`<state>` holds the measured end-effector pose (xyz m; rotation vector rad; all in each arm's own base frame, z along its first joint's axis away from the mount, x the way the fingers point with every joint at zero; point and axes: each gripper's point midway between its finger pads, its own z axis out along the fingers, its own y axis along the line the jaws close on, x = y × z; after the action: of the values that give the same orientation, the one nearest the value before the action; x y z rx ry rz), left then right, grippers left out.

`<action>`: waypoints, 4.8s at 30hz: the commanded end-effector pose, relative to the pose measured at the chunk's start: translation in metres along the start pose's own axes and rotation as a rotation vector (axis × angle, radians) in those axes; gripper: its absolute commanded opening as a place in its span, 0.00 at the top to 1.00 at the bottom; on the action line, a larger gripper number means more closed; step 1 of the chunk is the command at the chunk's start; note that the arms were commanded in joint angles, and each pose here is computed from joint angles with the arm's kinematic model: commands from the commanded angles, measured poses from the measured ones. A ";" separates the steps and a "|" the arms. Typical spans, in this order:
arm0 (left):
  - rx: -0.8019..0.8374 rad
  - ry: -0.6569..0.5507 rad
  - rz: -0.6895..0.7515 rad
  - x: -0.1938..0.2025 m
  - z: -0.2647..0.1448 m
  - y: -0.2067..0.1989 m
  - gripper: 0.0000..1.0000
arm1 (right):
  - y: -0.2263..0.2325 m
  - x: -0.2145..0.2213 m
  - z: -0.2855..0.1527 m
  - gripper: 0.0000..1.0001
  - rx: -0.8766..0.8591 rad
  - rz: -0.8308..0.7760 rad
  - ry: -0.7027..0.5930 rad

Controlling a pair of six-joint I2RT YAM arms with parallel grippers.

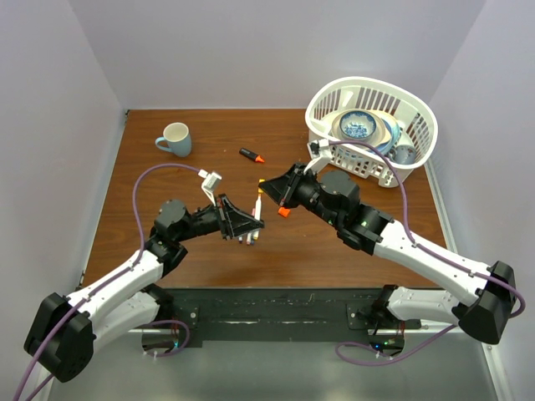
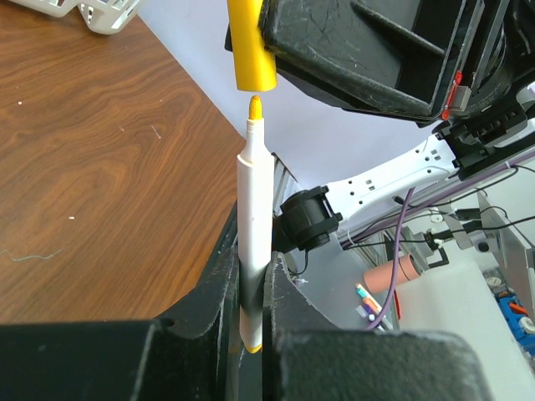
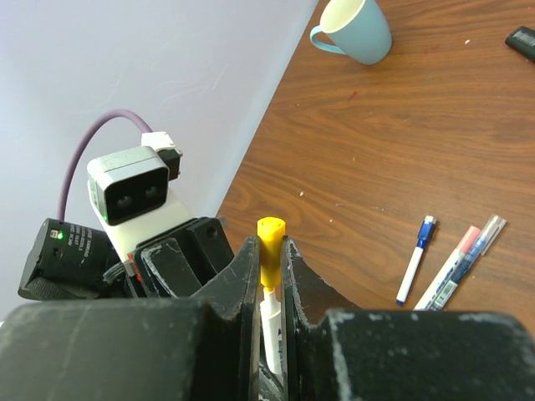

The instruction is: Insert the pens into the pen caps

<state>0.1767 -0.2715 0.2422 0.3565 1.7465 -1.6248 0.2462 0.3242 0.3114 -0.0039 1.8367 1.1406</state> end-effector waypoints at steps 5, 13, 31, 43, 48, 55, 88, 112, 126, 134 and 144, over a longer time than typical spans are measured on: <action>0.047 -0.042 0.083 -0.019 0.004 -0.019 1.00 | 0.011 -0.002 0.000 0.96 -0.035 0.012 -0.014; 0.040 -0.044 0.088 -0.020 0.005 -0.017 1.00 | 0.007 0.023 -0.006 0.96 -0.015 0.006 0.028; 0.026 -0.079 0.178 -0.047 0.013 -0.028 1.00 | 0.003 0.084 -0.029 0.92 -0.030 -0.048 0.127; 0.089 -0.124 0.227 -0.051 0.008 -0.043 1.00 | 0.032 0.054 -0.033 0.70 -0.060 -0.033 0.075; 0.097 -0.128 0.259 -0.051 0.004 -0.046 1.00 | 0.040 0.036 -0.038 0.62 -0.067 -0.030 0.025; 0.074 -0.114 0.327 -0.049 -0.002 -0.049 1.00 | 0.060 0.016 -0.044 0.46 -0.117 -0.091 0.003; 0.223 -0.041 0.407 -0.029 -0.016 -0.078 1.00 | 0.087 -0.011 -0.037 0.63 -0.113 -0.227 0.002; 0.167 -0.110 0.400 -0.079 0.010 -0.086 1.00 | 0.002 0.106 -0.039 1.00 -0.021 -0.277 0.323; 0.024 -0.180 0.440 -0.113 0.008 -0.048 1.00 | -0.011 0.171 -0.058 1.00 0.004 -0.171 0.523; 0.037 -0.199 0.423 -0.125 -0.001 -0.037 1.00 | -0.016 0.199 -0.070 1.00 -0.038 -0.162 0.619; 0.118 -0.198 0.375 -0.122 -0.002 -0.046 1.00 | -0.002 0.223 -0.071 1.00 -0.129 -0.162 0.639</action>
<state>0.1659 -0.2598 0.2558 0.7214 1.7631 -1.7200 0.2079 0.3512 0.3026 -0.0769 1.7205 1.1352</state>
